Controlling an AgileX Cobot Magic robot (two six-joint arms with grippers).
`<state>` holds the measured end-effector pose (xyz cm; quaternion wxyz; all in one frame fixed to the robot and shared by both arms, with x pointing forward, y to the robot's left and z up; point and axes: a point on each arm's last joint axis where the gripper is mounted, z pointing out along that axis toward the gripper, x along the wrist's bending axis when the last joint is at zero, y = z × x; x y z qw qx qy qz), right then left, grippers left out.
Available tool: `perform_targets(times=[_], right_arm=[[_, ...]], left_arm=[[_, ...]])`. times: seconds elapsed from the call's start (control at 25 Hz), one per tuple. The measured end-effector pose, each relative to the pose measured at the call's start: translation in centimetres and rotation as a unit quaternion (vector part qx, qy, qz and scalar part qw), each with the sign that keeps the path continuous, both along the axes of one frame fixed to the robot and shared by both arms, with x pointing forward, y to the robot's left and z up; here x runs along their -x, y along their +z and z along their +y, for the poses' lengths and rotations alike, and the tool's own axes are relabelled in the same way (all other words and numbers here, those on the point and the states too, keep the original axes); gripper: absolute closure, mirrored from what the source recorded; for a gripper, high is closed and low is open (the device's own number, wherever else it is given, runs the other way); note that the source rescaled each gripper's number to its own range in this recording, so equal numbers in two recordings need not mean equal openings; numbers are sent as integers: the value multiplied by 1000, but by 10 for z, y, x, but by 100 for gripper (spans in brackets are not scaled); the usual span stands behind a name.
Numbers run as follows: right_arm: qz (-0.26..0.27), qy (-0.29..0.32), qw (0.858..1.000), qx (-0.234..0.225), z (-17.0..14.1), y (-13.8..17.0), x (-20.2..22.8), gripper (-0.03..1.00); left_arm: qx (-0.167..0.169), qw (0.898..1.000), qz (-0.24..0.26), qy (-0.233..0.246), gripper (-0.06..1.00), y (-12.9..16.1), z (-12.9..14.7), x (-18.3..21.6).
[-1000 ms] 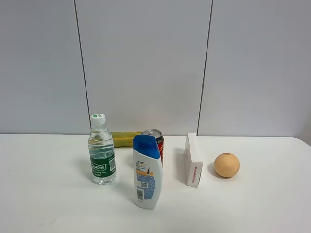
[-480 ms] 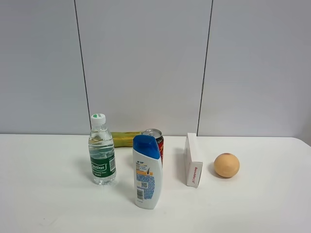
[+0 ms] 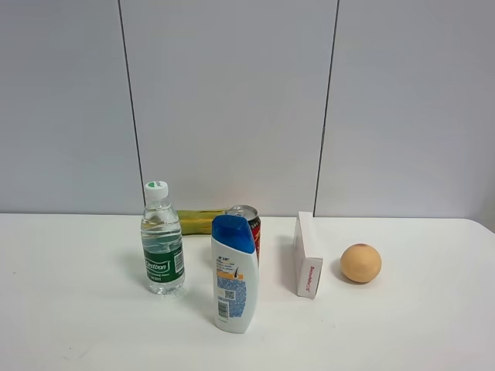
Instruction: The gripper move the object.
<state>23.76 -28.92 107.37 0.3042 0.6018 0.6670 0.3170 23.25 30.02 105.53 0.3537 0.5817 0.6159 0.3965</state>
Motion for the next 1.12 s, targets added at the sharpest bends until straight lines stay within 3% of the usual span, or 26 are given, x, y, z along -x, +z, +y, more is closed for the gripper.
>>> perform_targets(times=[0.48, 0.68, 0.88, 1.12], right_arm=[[-74, 0, 997, 4, 1, -3, 26, 23], [-74, -3, 997, 3, 1, -3, 26, 23], [-122, -9, 993, 5, 0, 4, 21, 23], [-101, -3, 995, -9, 1, -16, 8, 23]], left_arm=[[0, 1000, 0, 0, -6, 0, 0, 0], [0, 1000, 0, 0, -6, 0, 0, 0], [0, 1000, 0, 0, -6, 0, 0, 0], [0, 1000, 0, 0, -6, 0, 0, 0]])
